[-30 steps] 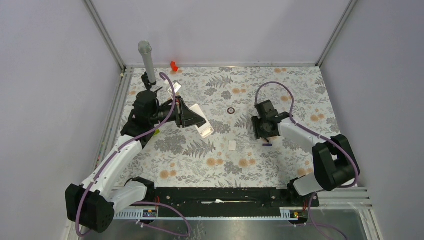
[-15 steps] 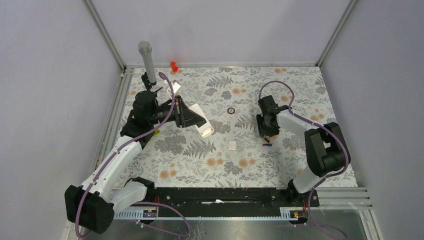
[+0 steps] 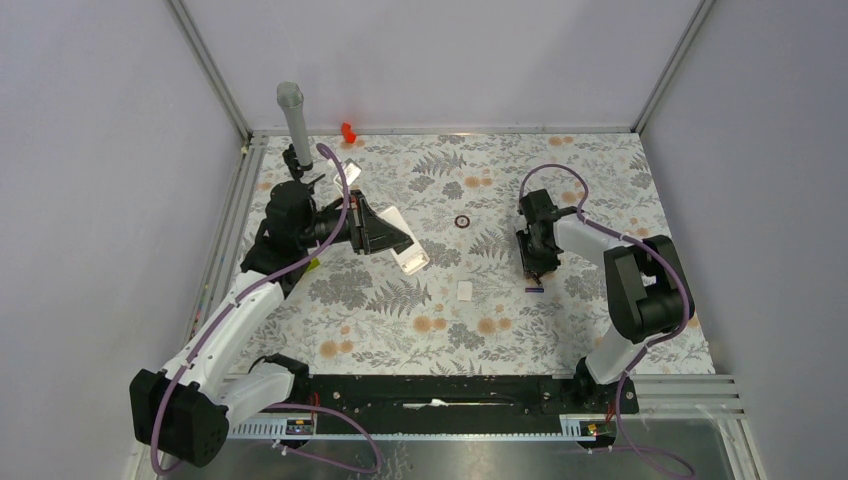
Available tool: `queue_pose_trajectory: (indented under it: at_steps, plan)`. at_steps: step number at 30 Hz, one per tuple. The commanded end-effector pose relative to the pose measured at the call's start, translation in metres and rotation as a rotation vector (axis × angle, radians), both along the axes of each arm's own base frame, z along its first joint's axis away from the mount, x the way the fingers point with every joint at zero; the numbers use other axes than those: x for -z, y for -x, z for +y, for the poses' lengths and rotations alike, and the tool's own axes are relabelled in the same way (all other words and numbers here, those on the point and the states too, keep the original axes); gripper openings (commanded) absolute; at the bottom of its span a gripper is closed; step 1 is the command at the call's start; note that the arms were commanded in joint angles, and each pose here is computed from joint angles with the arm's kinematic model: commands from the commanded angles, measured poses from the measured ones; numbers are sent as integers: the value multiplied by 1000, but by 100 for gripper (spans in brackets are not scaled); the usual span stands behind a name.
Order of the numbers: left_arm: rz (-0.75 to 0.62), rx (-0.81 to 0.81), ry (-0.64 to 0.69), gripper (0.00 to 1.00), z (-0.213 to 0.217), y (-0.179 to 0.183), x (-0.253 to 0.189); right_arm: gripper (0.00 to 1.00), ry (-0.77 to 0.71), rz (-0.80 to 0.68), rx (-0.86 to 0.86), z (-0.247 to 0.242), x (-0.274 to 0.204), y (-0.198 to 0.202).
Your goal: Load the batteries into the remote control
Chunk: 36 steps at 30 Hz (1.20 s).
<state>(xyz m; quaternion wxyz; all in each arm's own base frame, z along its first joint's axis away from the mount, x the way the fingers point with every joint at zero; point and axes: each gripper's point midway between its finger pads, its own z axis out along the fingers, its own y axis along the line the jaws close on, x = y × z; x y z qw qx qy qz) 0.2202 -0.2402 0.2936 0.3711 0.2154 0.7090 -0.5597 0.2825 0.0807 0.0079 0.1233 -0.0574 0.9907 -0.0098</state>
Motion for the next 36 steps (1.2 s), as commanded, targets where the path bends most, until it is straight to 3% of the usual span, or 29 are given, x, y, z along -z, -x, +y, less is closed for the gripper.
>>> queue_pose_trajectory:
  at_steps: [1, 9, 13, 17, 21, 25, 31, 36]
  plan:
    - [-82, 28, 35, 0, -3, -1, -20, 33, 8, 8, -5, -1, 0, -5]
    - [-82, 7, 36, 0, -1, -3, -20, 13, 15, -42, 59, -1, -5, -18]
    - [-78, -86, 27, 0, 4, -17, -19, 10, 32, -168, 111, -6, -23, -39]
    - [-58, -211, 43, 0, 10, -35, -22, 9, -55, -355, 153, 5, -56, -67]
    - [-17, -304, 119, 0, 13, -49, -32, 8, -241, -525, 208, 30, -107, -93]
    - [57, -423, 222, 0, 19, -66, -38, 7, -539, -613, 236, 72, -165, -102]
    - [56, -618, 539, 0, 41, -79, -65, 7, -889, -735, 186, 142, -259, -82]
    - [81, -647, 572, 0, 40, -81, -72, 7, -1118, -804, 131, 179, -330, -57]
